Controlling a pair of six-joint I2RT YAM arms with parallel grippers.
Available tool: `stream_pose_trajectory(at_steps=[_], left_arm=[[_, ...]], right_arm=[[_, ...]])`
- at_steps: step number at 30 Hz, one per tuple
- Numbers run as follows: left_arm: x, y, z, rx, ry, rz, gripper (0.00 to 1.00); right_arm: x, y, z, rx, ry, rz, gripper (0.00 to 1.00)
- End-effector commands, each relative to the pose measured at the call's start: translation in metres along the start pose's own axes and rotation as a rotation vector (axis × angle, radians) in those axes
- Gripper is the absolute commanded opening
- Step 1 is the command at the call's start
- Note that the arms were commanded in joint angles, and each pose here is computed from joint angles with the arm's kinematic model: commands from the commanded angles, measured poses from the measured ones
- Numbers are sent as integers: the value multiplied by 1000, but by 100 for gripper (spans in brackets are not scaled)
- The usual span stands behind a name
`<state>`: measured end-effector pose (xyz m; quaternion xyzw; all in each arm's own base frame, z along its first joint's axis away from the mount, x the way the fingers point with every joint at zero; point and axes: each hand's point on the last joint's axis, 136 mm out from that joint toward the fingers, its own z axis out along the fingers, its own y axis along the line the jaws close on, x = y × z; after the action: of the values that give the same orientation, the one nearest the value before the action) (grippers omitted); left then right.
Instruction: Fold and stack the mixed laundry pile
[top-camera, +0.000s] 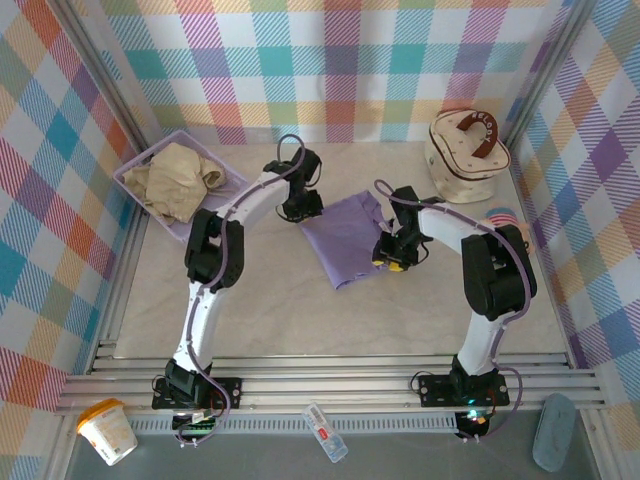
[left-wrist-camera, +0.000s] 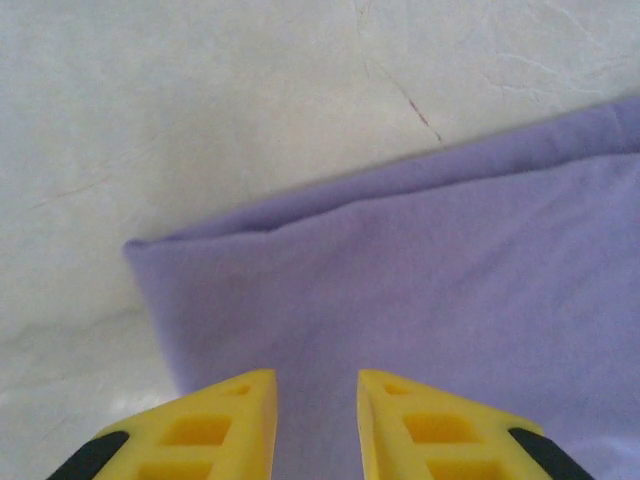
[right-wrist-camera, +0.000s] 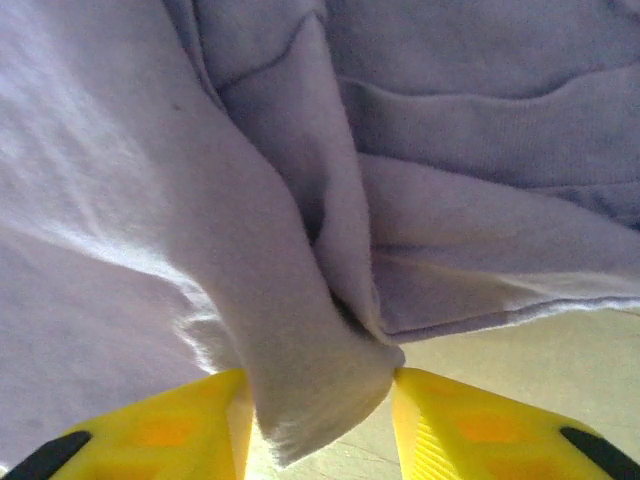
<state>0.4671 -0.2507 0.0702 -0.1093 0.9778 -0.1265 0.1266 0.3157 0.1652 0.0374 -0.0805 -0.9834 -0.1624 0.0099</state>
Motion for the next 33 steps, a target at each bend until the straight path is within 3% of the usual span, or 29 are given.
stream_pose_trajectory(at_steps=[1, 5, 12, 17, 24, 30, 33], left_arm=[[11, 14, -4, -38, 21, 5, 27], [14, 28, 24, -95, 32, 3, 26], [-8, 27, 49, -139, 44, 7, 21], [6, 39, 59, -186, 95, 47, 13], [28, 67, 65, -285, 159, 140, 12], [27, 60, 62, -257, 157, 147, 13], [24, 52, 57, -235, 149, 149, 18]], right_arm=[[-7, 6, -6, -22, -28, -18, 29], [-15, 12, -28, -17, -88, -47, 18], [-10, 14, -48, -4, -83, -73, 12], [-19, 11, -63, 43, -137, -90, 11], [-56, -52, -63, 279, -202, -69, 7], [-79, -77, -18, 240, -128, -6, 10], [-82, -71, -21, 215, -140, -4, 22]])
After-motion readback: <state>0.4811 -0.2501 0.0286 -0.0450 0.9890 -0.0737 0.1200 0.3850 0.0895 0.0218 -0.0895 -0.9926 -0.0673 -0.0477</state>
